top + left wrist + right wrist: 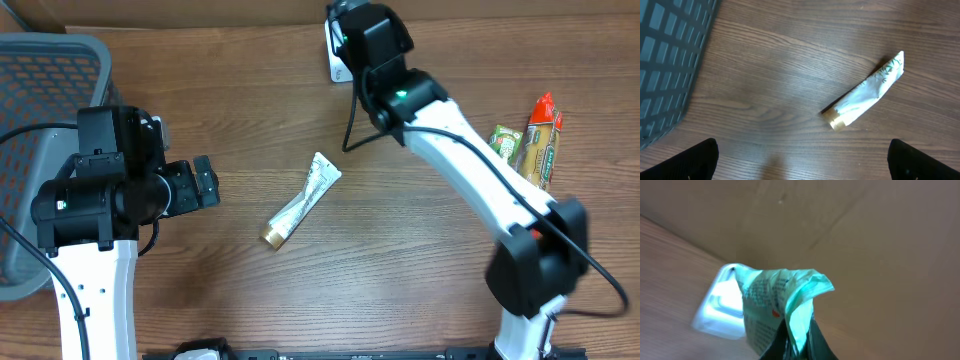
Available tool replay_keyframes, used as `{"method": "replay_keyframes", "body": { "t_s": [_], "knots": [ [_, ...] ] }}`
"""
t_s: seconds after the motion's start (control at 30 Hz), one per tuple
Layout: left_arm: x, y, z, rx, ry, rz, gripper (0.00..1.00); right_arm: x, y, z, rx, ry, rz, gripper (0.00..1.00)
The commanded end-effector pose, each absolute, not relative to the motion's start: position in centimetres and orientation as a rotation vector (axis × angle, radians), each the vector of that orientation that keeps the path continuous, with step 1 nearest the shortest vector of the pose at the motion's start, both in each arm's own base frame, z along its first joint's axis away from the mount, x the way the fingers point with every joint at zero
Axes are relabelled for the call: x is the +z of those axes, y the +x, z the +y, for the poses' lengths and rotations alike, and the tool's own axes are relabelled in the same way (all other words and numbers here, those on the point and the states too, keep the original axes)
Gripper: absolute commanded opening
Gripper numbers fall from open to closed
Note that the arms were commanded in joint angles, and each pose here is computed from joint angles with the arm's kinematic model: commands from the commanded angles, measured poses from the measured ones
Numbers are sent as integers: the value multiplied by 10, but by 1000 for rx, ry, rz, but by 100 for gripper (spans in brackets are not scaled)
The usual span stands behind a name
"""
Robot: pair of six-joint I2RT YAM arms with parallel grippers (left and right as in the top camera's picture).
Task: Scan the item barcode
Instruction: 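Hold the wipes pack in front of the scanner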
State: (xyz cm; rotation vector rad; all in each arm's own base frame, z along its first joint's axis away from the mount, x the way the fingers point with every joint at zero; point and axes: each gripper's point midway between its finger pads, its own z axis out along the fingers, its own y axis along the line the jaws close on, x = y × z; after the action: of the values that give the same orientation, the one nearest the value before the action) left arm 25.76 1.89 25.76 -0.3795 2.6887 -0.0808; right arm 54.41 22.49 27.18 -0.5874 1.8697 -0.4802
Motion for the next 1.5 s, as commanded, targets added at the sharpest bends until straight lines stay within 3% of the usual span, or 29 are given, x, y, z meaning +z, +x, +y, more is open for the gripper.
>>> {"method": "replay_keyframes", "body": {
  "t_s": [0.0,0.17,0.4,0.8,1.47],
  "knots": [
    [261,259,19,-91,-404,2671,100,272,567,209,-817,-816,1748,4],
    [261,259,19,-91,-404,2672,100,249,600,231,-947,-1117,1515,4],
    [261,259,19,-91,-404,2672,100,231,626,233,-963,-1124,1402,4],
    [261,259,19,-91,-404,2672,100,209,624,263,-841,-1225,1338,4],
    [261,259,19,-91,-404,2672,100,183,627,259,-844,-1268,1373,4]
  ]
}}
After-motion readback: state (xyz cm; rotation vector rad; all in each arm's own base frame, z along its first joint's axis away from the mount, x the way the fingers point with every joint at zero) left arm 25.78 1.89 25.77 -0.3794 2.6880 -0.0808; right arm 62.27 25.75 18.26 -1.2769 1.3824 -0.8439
